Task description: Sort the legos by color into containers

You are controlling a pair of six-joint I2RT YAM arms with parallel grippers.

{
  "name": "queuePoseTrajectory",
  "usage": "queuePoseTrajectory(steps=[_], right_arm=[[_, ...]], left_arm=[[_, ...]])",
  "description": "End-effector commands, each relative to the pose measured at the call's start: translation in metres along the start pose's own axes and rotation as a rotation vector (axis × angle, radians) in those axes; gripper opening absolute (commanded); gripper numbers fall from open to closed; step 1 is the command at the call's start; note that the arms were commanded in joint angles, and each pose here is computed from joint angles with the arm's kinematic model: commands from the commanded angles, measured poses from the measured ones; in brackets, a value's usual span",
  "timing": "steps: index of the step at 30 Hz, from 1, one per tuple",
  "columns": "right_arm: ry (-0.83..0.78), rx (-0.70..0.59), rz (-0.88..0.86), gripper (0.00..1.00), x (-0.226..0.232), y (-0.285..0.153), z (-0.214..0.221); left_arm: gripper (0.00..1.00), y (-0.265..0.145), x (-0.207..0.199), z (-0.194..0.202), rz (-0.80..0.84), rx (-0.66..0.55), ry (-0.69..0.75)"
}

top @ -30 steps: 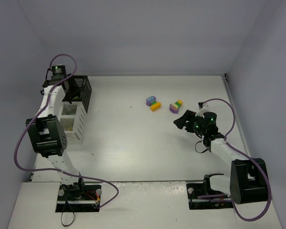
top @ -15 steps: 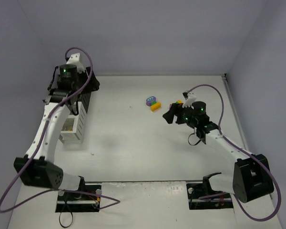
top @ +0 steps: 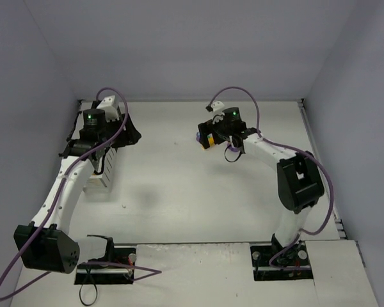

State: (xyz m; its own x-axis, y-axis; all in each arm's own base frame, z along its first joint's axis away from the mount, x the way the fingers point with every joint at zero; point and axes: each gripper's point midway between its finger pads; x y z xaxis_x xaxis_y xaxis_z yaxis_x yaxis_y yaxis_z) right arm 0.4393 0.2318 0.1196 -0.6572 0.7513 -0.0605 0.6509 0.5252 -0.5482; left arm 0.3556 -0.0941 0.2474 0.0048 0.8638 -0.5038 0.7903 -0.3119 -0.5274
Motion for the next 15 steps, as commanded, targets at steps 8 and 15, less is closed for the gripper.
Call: queuePoseTrajectory(steps=[8,15], right_arm=[[-0.105,0.058,0.119,1.00,-0.024,0.035,-0.007],[-0.094,0.110,0.123,1.00,-0.027,0.057,0.010]], left_arm=[[0.58,-0.002,-0.013,-0.022,0.044,-0.069,0.035],[0.58,0.002,-0.013,-0.019,0.049,-0.053,0.028]])
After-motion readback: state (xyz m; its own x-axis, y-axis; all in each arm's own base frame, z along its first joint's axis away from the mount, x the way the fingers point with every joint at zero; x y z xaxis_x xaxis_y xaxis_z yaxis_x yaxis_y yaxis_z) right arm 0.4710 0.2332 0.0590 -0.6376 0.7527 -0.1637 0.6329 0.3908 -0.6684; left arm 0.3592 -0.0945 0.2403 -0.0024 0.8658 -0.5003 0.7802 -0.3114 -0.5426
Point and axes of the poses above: each gripper's point midway between its finger pads, its own y axis out along the fingers, its own x axis along the line the jaws close on, z = x × y, and after that the axes turned 11 degrees about -y, right-handed
